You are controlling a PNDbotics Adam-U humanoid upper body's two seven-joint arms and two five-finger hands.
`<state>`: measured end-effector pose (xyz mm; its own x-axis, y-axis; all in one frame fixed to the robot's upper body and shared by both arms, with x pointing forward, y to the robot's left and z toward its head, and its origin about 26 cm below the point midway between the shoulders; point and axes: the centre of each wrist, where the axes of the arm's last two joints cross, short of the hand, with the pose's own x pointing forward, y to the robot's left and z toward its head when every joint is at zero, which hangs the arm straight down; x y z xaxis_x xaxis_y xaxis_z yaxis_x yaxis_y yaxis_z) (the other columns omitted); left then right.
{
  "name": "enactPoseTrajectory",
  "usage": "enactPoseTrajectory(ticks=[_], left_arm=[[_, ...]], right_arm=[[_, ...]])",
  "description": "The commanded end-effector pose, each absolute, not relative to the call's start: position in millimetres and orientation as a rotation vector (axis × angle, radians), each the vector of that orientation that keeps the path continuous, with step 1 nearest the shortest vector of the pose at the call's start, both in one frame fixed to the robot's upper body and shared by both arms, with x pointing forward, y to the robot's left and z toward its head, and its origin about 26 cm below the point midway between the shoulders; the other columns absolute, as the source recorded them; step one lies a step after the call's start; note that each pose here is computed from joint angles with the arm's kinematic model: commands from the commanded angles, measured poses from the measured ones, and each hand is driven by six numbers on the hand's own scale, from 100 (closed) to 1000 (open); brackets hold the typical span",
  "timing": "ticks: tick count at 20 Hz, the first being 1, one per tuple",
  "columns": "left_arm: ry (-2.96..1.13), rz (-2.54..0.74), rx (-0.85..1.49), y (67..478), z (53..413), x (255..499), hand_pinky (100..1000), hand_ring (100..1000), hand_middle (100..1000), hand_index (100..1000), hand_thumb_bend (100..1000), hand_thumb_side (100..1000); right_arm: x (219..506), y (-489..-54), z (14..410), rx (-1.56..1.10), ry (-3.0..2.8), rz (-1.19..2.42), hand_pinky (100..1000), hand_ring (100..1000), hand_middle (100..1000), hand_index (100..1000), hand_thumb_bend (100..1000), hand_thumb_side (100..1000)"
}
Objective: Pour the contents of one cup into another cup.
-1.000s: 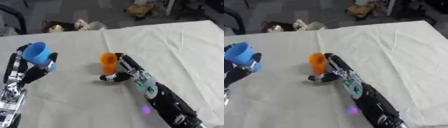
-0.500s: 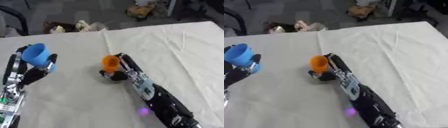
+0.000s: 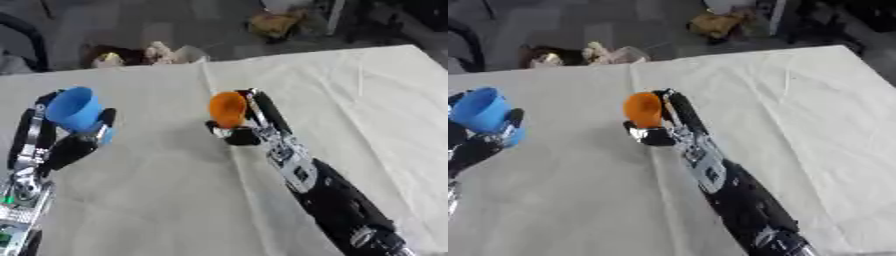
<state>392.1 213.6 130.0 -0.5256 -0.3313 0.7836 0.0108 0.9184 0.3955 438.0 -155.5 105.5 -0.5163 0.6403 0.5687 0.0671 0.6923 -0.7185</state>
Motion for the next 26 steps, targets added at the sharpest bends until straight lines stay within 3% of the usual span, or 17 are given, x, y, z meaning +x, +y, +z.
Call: enactPoseTrajectory(ticks=[1,26], left_arm=[[-2.117,-0.494,0.255,218,145,393,643,554,118,443,100,266],[-2.095,-0.955,0.415,204,200,408,643,558,114,448,100,149]], right_arm=[[434,-151,124,-0.514,-2.049,0.849,706,646,140,204,100,132],[393,-84,116,-0.081,-2.053,1.215,712,661,141,206,100,168]])
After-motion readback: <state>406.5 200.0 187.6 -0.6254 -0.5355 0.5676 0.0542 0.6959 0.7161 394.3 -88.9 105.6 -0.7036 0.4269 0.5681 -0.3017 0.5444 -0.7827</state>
